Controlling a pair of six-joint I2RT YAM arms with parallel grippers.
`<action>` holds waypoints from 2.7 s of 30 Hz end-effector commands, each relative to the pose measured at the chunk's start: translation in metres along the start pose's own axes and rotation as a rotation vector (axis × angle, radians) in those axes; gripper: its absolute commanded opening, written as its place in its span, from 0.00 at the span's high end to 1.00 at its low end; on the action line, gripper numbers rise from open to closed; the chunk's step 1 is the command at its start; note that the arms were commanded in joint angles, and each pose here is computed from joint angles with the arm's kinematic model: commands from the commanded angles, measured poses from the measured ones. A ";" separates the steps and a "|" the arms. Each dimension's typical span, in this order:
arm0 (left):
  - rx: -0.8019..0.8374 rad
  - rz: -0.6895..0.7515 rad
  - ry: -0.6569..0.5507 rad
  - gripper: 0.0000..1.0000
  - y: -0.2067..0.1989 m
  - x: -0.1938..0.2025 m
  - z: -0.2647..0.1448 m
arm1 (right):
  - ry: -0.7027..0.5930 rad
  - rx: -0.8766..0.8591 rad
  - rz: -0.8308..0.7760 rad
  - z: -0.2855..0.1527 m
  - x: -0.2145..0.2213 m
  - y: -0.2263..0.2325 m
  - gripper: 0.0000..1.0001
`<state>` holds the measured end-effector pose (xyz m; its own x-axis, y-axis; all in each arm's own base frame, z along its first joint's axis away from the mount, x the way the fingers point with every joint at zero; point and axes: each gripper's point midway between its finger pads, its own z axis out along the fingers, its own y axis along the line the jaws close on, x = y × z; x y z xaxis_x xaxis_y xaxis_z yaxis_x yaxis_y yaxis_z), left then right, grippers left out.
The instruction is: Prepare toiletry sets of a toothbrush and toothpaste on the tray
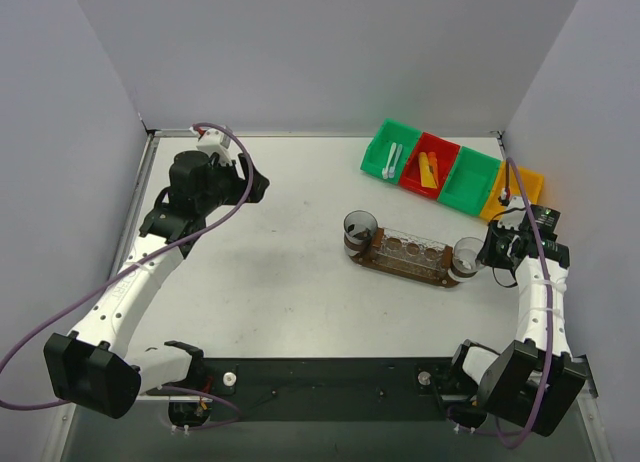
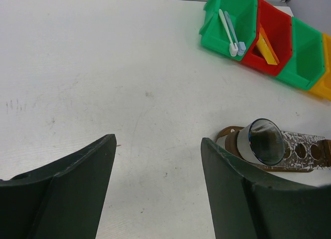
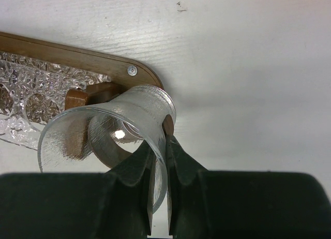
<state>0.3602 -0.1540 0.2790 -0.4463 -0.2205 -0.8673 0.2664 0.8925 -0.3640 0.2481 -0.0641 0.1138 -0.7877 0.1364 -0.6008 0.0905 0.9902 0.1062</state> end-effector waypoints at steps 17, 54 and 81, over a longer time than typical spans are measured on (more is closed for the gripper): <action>0.018 0.004 -0.081 0.23 -0.001 -0.022 -0.003 | -0.001 -0.011 -0.014 0.005 -0.003 -0.003 1.00; 0.017 0.002 -0.078 0.23 0.000 -0.020 -0.002 | 0.027 0.009 0.002 0.009 -0.001 -0.005 0.77; 0.018 0.002 -0.079 0.23 0.001 -0.019 -0.003 | 0.042 -0.054 0.014 0.011 0.000 0.009 0.88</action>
<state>0.3627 -0.1484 0.2730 -0.4469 -0.2266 -0.8654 0.2512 0.8966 -0.3646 0.2510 -0.0632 0.0978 -0.8191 0.1553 -0.5522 0.1015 0.9867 0.1269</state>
